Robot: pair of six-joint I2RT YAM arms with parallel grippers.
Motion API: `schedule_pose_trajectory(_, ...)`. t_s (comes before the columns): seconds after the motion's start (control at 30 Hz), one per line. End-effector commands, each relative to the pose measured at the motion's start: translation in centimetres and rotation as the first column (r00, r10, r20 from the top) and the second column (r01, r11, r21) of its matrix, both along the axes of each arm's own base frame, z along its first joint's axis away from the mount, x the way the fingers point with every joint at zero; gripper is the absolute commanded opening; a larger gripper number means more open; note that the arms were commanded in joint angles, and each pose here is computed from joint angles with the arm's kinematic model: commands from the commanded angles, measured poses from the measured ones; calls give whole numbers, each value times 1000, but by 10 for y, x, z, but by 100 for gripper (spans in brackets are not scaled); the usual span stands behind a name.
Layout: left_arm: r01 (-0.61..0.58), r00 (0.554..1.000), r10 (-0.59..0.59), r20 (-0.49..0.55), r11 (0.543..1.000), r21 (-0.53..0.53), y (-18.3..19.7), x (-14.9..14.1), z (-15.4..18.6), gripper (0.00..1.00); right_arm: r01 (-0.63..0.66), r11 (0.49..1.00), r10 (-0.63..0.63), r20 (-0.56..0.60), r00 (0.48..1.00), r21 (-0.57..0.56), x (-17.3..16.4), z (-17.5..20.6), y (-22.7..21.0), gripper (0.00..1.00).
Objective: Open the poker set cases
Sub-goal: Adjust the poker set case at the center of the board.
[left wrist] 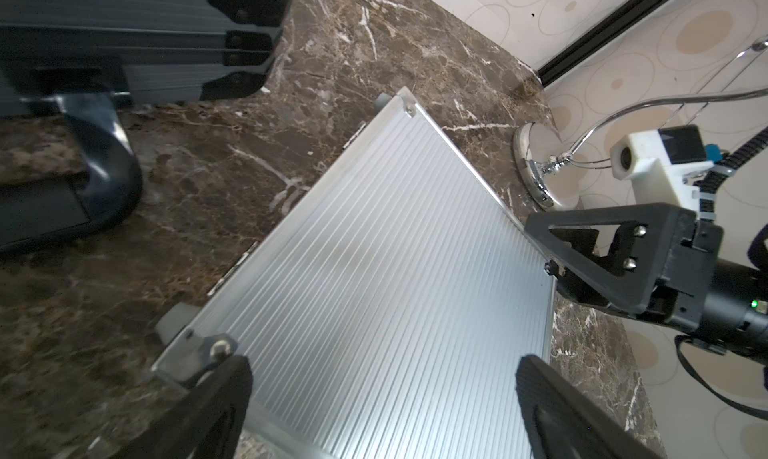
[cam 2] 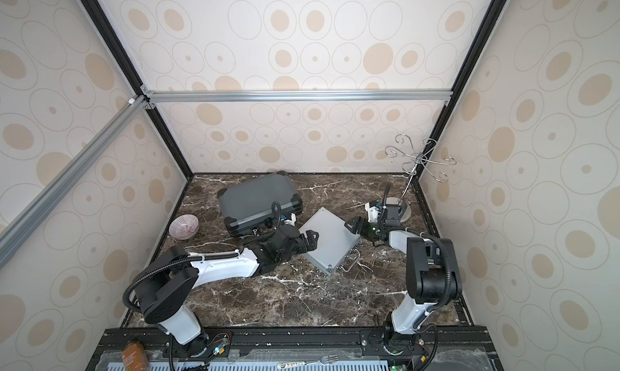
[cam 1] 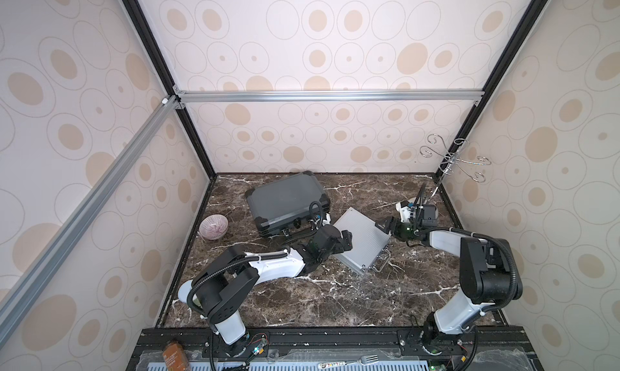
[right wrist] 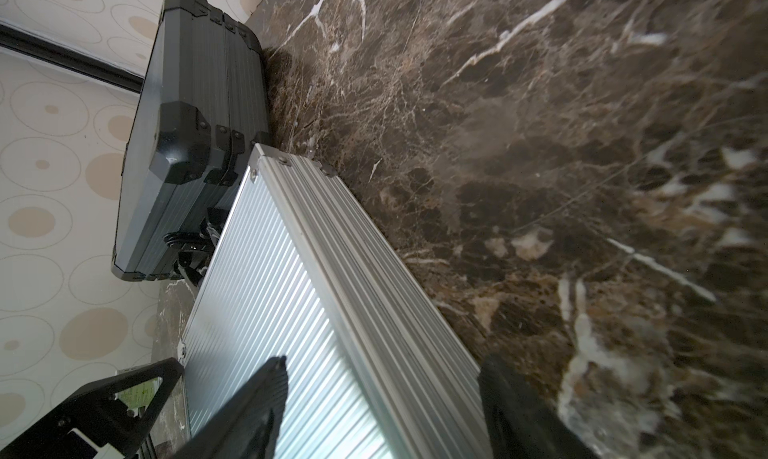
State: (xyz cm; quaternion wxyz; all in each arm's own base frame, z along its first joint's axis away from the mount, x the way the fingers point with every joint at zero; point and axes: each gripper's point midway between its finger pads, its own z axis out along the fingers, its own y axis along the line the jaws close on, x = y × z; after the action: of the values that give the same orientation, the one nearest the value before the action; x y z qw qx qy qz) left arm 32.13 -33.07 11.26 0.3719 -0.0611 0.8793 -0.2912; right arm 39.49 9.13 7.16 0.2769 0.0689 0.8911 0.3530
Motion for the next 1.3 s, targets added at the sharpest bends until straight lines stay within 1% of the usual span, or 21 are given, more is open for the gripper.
schedule_pose_trajectory(0.0, -61, 997, 63, -49, 997, 40, 16, -11, -8, 100, 19, 1000, -19, 18, 1000, -20, -2, 0, -4, 75)
schedule_pose_trajectory(0.27, -96, 987, 101, -121, 994, 43, 21, -21, -23, 100, 19, 1000, -19, 34, 999, -3, 5, 0, -3, 76)
schedule_pose_trajectory(0.47, -69, 987, 68, -147, 998, -2, 4, -21, -35, 100, -7, 1000, 6, 52, 999, 23, 8, 6, 3, 76)
schedule_pose_trajectory(0.57, -35, 991, 32, -130, 999, -27, -12, -14, -33, 100, -17, 999, 15, 50, 999, 36, 6, 6, 5, 76)
schedule_pose_trajectory(0.77, 32, 995, -34, -95, 999, -23, -40, 1, -26, 100, -33, 998, 31, 23, 999, 56, -1, 1, 8, 74)
schedule_pose_trajectory(0.9, 81, 990, -84, -112, 996, -26, -53, 2, -33, 100, -37, 998, 36, 6, 999, 50, -11, -3, 8, 72)
schedule_pose_trajectory(0.97, 95, 990, -98, -100, 995, -42, -58, 4, -32, 100, -32, 998, 32, -3, 999, 44, -16, -4, 5, 71)
schedule_pose_trajectory(1.1, 137, 988, -140, -67, 989, -52, -74, 11, -24, 100, -6, 999, 7, -24, 1000, 45, -25, -9, -2, 70)
schedule_pose_trajectory(1.27, 191, 980, -194, -47, 980, -59, -96, 23, -21, 99, 69, 996, -67, -52, 996, 47, -34, -13, -19, 70)
